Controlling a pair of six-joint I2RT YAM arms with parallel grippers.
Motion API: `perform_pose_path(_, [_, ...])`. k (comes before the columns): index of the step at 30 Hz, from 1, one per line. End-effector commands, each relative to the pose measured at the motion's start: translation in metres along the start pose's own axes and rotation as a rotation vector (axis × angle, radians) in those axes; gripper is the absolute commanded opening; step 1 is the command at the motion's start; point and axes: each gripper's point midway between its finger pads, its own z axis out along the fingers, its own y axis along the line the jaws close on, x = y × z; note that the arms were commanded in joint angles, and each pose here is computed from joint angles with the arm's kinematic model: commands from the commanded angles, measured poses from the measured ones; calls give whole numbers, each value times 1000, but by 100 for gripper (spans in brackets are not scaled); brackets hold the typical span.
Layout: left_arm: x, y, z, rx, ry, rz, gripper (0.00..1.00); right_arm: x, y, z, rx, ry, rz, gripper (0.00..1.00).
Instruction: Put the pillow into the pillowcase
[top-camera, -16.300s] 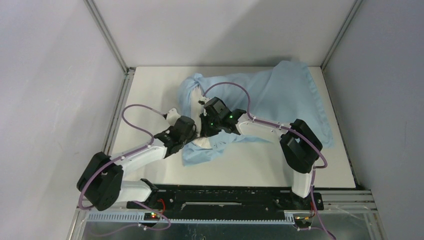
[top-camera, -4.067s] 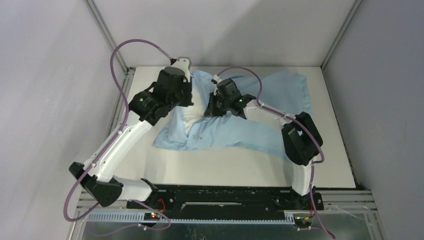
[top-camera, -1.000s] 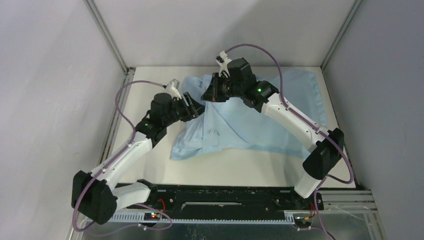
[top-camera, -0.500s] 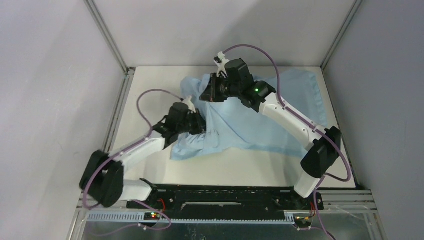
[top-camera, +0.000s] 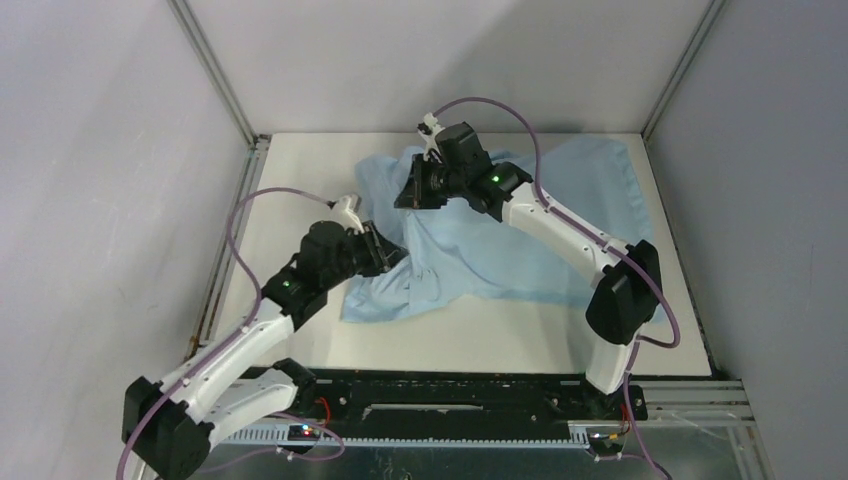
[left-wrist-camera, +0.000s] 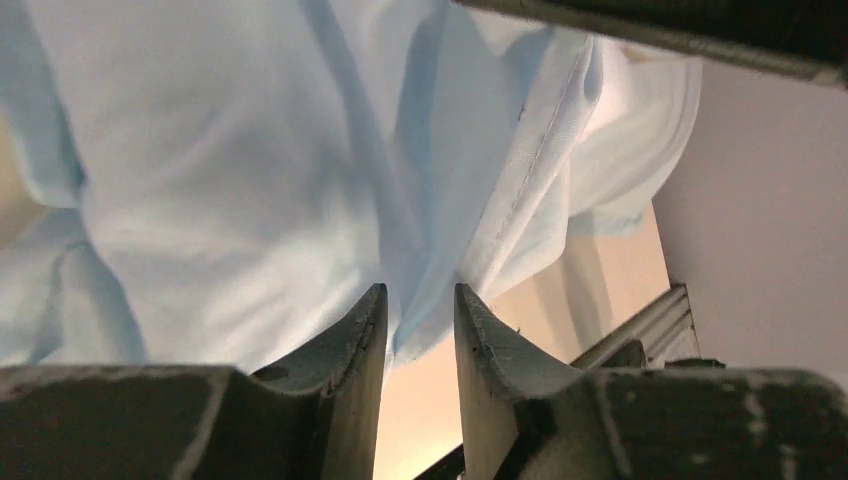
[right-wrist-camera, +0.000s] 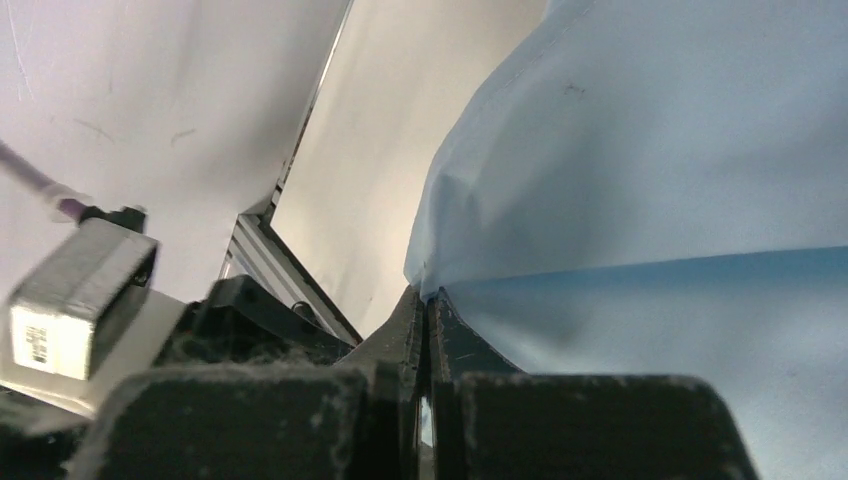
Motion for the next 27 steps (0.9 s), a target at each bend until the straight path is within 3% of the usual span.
perform_pose_path(1, [-26, 20, -15, -126, -74, 13, 34, -17, 37, -25, -89, -74, -46, 0])
perform_pose_path(7, [-82, 9, -2, -127, -198, -2, 35, -19, 37, -38, -76, -98, -54, 0])
perform_pose_path(13, [-137, -16, 54, -22, -264, 10, 37, -14, 38, -35, -74, -84, -47, 0])
perform_pose_path(20, [-125, 2, 129, 23, -110, -104, 36, -12, 34, -35, -57, -76, -43, 0])
perform_pose_path(27, [-130, -11, 100, 47, -135, -53, 40, -16, 29, -35, -54, -80, -36, 0])
